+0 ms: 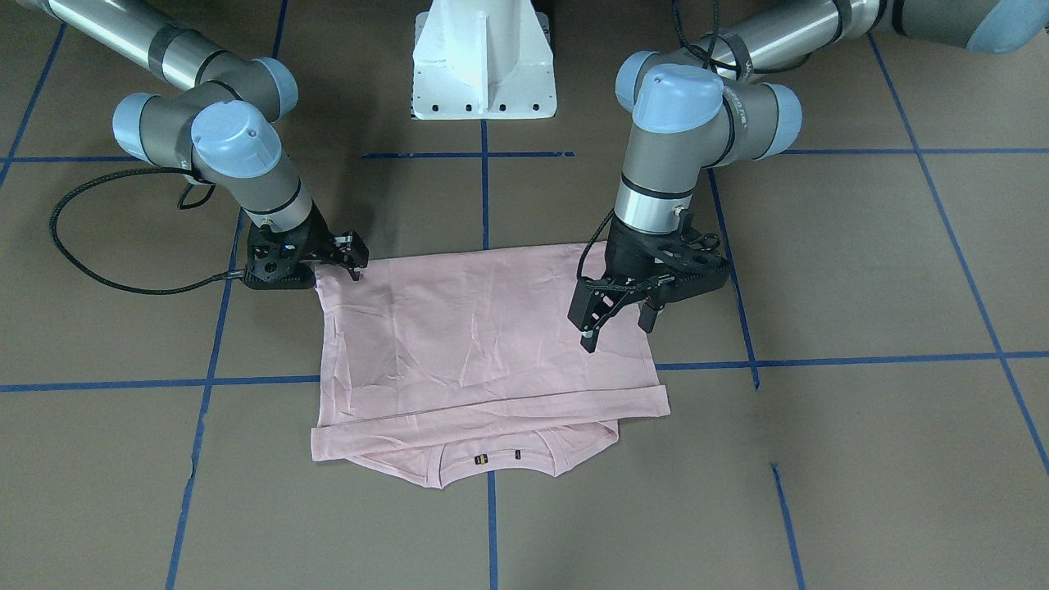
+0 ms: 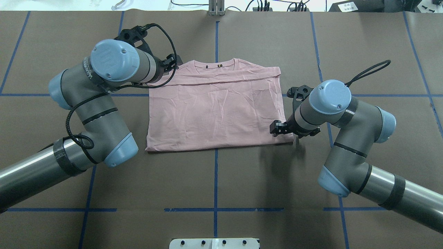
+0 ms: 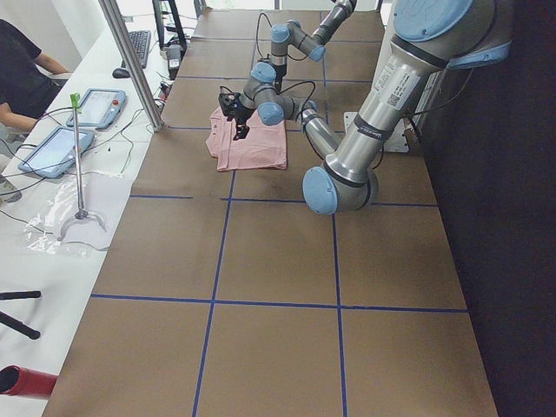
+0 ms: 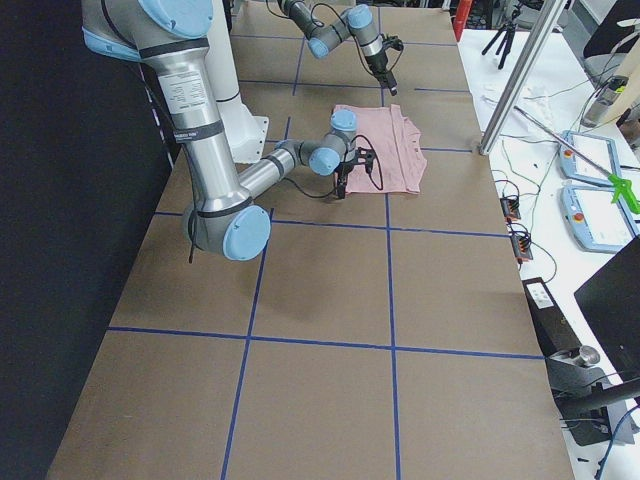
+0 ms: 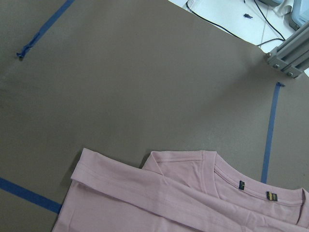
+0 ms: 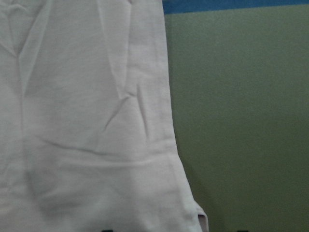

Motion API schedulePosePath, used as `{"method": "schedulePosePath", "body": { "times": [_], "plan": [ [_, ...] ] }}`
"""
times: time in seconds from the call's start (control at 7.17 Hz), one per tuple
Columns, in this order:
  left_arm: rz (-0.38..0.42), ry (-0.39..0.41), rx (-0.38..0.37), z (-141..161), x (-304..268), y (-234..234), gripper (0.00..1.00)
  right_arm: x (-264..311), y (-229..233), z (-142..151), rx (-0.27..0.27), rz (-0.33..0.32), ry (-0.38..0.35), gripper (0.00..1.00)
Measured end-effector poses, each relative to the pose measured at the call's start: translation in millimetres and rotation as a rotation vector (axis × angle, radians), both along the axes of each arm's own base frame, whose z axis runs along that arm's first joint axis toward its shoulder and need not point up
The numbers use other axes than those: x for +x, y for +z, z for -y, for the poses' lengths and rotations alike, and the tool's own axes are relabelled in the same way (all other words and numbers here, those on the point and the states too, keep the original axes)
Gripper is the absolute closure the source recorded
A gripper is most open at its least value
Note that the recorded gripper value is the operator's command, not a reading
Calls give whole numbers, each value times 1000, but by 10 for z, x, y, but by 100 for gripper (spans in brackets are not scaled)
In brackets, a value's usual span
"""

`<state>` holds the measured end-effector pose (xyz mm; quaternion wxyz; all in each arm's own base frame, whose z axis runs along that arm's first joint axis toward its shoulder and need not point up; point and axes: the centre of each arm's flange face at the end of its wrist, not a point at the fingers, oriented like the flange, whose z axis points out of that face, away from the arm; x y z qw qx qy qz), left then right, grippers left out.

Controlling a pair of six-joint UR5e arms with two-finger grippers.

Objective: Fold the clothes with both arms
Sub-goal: 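Move the right gripper to the folded shirt's near corner and grasp it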

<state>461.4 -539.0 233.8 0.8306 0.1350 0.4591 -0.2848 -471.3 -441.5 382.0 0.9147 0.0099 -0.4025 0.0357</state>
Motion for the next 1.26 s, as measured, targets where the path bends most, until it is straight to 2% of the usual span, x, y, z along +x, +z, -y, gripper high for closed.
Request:
{"method": "schedulePosePath", "body": {
  "times": [0.14, 0.98, 1.12, 1.26],
  "plan": [
    [-1, 1, 1, -4, 5, -5, 0, -1, 10, 1, 0, -2, 0, 100],
    [-2, 0, 6, -6, 5, -7, 0, 117, 8, -89, 11, 14, -19, 100],
    [-4, -1, 8, -10, 3, -20, 0, 259, 78, -245, 1, 16, -32, 100],
    [-7, 1, 10, -26, 8, -42, 0, 446, 164, -526, -22, 22, -66, 100]
  ]
}}
